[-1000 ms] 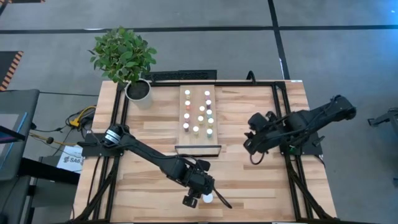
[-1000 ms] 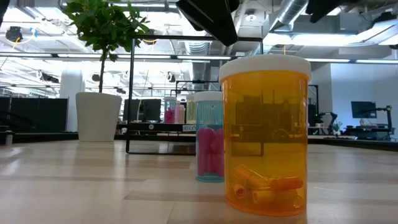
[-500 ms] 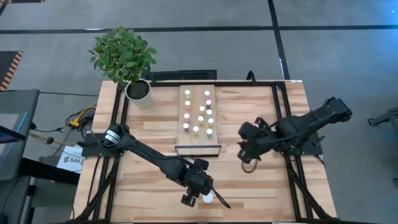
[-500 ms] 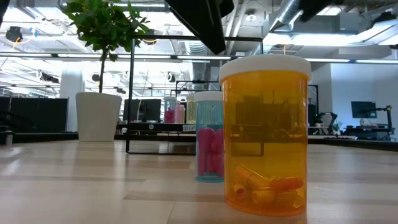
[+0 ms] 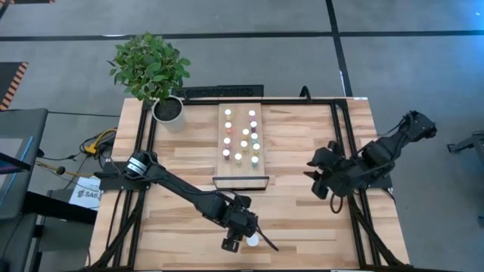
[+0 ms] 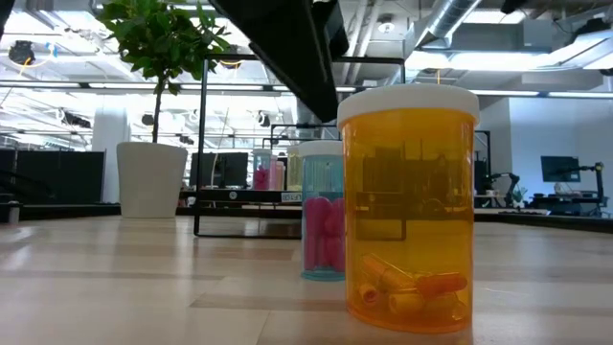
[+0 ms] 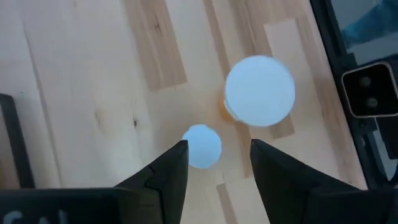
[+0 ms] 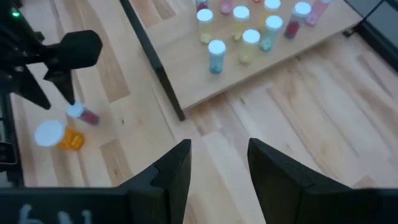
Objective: Pick and place medicine bottles onto shelf by color
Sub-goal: Put the blue pill bottle on the shelf, then put the orange pill bottle on the shelf
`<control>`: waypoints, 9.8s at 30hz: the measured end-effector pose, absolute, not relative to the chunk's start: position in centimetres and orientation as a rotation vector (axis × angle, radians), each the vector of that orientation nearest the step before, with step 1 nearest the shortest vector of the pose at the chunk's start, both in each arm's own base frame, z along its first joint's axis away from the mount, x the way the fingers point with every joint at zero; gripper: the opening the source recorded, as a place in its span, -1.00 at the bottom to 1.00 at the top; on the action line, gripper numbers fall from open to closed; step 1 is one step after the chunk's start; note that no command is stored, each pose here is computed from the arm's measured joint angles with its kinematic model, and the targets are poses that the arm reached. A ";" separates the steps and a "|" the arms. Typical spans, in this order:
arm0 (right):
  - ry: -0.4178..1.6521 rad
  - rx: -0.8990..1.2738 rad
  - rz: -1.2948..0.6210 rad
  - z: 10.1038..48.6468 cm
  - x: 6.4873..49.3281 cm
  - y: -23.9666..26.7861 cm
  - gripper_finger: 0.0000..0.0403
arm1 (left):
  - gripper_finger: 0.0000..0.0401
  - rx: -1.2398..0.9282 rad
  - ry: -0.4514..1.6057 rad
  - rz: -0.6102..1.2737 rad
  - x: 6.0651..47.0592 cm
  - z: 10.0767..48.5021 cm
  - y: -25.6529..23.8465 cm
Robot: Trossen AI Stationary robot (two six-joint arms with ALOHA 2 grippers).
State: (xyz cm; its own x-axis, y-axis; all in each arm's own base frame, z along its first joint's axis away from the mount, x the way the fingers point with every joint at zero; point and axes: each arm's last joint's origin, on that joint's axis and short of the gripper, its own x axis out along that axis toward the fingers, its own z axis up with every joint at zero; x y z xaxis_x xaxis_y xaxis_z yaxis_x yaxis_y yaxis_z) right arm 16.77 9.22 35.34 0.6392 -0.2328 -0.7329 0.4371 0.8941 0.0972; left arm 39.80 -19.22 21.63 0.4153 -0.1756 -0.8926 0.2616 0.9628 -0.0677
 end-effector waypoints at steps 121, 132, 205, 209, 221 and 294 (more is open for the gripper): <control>0.956 0.258 -0.226 33.9 15.9 10.2 -0.11 | -0.50 0.007 1.192 0.026 40.8 35.3 -1.2; 0.893 0.288 -0.386 34.0 17.0 8.1 -0.11 | -0.51 -0.035 1.302 -0.136 40.5 32.1 3.9; 0.841 0.352 -0.506 34.2 18.6 5.1 -0.11 | -0.48 0.292 1.025 -0.424 31.3 22.2 2.0; 0.824 0.363 -0.499 34.3 18.8 5.2 -0.11 | -0.48 0.257 1.053 -0.406 31.3 21.9 2.2; 0.805 0.376 -0.492 34.4 19.0 5.3 -0.11 | -0.47 0.189 1.071 -0.345 31.2 21.9 3.0; 0.765 0.400 -0.475 34.7 19.3 5.4 -0.11 | 0.03 -0.042 0.429 -0.196 37.6 25.4 -26.1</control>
